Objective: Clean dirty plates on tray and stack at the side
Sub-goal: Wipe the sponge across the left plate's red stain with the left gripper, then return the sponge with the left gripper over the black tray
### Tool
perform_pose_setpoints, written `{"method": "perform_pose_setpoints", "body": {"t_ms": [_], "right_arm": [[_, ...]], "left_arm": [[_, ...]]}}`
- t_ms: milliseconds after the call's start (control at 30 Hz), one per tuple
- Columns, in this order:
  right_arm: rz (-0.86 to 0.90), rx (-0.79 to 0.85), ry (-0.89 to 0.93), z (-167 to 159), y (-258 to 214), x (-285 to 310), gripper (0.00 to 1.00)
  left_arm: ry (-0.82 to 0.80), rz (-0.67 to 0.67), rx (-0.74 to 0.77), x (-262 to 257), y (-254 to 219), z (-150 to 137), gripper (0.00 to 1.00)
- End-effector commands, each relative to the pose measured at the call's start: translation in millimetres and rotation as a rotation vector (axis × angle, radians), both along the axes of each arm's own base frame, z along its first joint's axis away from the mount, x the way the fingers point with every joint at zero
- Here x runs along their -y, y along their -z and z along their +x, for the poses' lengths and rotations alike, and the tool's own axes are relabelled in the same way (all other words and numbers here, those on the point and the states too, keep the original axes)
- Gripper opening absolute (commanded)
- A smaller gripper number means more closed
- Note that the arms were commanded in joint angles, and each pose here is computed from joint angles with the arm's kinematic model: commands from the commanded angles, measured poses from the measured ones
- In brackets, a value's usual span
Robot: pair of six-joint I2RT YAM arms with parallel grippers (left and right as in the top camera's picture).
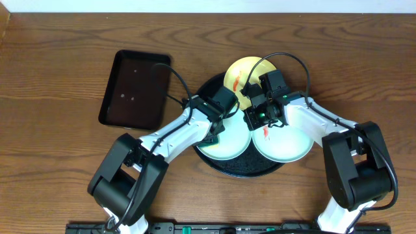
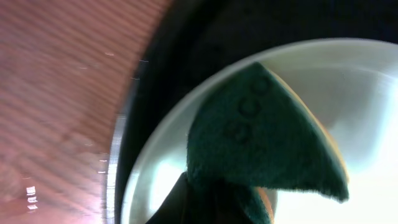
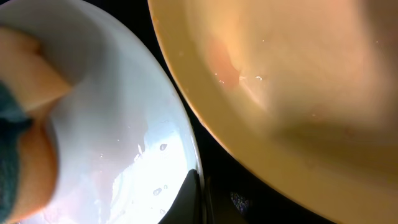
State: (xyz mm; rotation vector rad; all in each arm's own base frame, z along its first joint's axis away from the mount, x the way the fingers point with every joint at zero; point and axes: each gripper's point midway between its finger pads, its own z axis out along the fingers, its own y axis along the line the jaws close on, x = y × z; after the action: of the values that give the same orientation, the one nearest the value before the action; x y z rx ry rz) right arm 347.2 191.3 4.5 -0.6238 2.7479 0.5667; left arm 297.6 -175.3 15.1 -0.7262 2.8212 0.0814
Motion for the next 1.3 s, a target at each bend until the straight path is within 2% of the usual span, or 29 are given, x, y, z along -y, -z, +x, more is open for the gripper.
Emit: {"method": "perform_pose_setpoints", "body": {"t_ms": [0,200,433,600,767,933,1267], "right_arm": [[-0.066,-0.011,0.014,-1,13,9,0.01],[-0.066,-0.011,0.015,-1,13,9,0.01],[-0.038,-0.011,0.006,-1,9,4,0.01],[0.04,0.004,-0.017,1,-10,-10,0.01],[0.068,0.074,-0.019,10,-46,-13,0.01],[0.037,0.189,0.025,25,-91,-5,0.01],[-0.1,0.38,0.124,40,-162,25,0.01]], "left_arm": [[-0.094,0.243,0.012,-67,3,-1,0.07],[-0.123,0.271,0.141,-81,-37,13,0.08],[-0.128,0.17,0.328,-80,-103,22,0.07],[-0.086,0.152,0.402,-97,-142,20,0.07],[-0.083,0.173,0.4,-129,-160,16,0.07],[-0.043,0.168,0.337,-151,-155,16,0.07],[-0.141,0.201,0.31,-195,-153,16,0.07]]}}
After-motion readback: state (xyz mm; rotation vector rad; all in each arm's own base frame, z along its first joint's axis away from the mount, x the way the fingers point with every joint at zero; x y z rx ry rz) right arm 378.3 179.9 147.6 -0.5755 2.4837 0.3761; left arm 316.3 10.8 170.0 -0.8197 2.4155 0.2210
